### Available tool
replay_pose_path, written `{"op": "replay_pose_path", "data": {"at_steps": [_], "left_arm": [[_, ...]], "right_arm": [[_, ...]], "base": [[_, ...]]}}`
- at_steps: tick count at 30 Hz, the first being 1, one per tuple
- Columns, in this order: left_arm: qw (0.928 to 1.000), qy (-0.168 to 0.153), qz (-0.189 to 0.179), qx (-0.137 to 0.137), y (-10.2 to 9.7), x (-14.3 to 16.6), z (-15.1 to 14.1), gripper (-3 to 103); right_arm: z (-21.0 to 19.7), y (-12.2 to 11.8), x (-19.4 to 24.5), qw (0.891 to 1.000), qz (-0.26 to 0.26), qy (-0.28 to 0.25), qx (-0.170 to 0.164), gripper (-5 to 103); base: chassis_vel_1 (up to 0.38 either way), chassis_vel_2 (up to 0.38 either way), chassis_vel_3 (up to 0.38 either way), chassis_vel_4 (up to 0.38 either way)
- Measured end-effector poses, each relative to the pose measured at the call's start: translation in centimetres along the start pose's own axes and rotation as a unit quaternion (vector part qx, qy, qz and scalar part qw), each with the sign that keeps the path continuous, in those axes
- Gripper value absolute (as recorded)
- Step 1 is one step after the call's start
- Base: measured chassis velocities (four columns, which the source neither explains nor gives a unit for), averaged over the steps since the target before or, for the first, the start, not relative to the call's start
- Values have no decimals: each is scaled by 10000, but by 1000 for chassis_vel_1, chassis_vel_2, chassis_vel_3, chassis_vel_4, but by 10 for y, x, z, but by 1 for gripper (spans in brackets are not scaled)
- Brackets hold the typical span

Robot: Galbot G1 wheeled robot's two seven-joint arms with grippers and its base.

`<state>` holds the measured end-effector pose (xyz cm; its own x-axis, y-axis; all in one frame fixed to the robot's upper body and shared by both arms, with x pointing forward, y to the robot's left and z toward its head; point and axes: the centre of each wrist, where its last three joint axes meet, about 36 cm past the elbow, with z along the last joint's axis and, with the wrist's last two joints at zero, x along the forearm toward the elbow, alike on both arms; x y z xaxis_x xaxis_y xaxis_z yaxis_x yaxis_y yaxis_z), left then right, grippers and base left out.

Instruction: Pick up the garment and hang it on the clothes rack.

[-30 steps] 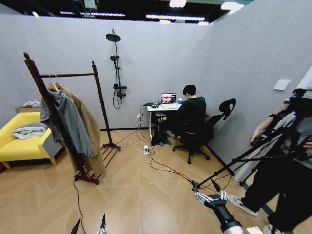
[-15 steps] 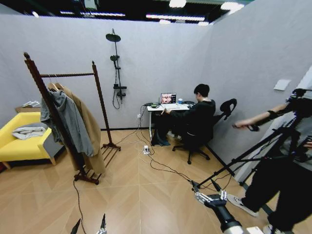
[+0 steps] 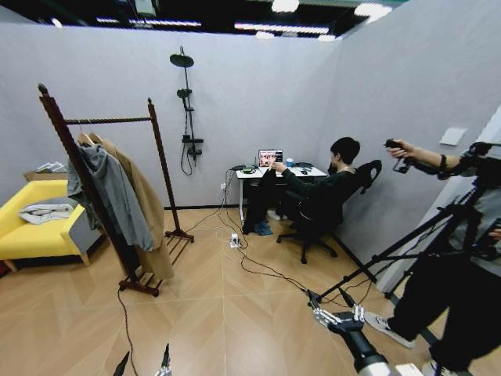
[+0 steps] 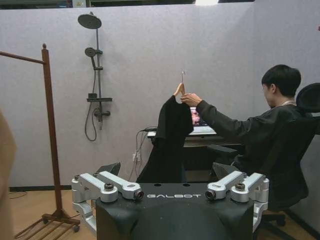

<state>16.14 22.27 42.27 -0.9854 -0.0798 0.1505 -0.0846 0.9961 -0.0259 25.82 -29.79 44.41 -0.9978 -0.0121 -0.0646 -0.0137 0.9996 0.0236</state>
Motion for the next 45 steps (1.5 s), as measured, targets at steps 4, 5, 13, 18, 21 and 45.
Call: {"op": "replay_pose_path", "data": {"at_steps": [4, 5, 13, 18, 21, 45], "left_arm": [[10000, 0, 0, 0, 0, 0, 0, 100], [10000, 0, 0, 0, 0, 0, 0, 100], [10000, 0, -1, 0, 0, 0, 0, 100], [10000, 0, -1, 0, 0, 0, 0, 100], [10000, 0, 0, 0, 0, 0, 0, 100], [10000, 0, -1, 0, 0, 0, 0, 100]], "right_arm": [[12, -13, -32, 9994, 285, -22, 174, 100], [12, -13, -32, 9994, 285, -22, 174, 100], [23, -37, -95, 9957, 836, -47, 401, 100], [23, -48, -130, 9926, 1123, -54, 463, 100], [20, -57, -158, 9896, 1350, -52, 493, 100], [1, -58, -215, 9895, 1392, -35, 391, 100]], "base": [[0, 0, 0, 0], [0, 0, 0, 0], [0, 0, 0, 0], [0, 0, 0, 0], [0, 0, 0, 0], [0, 0, 0, 0]]}}
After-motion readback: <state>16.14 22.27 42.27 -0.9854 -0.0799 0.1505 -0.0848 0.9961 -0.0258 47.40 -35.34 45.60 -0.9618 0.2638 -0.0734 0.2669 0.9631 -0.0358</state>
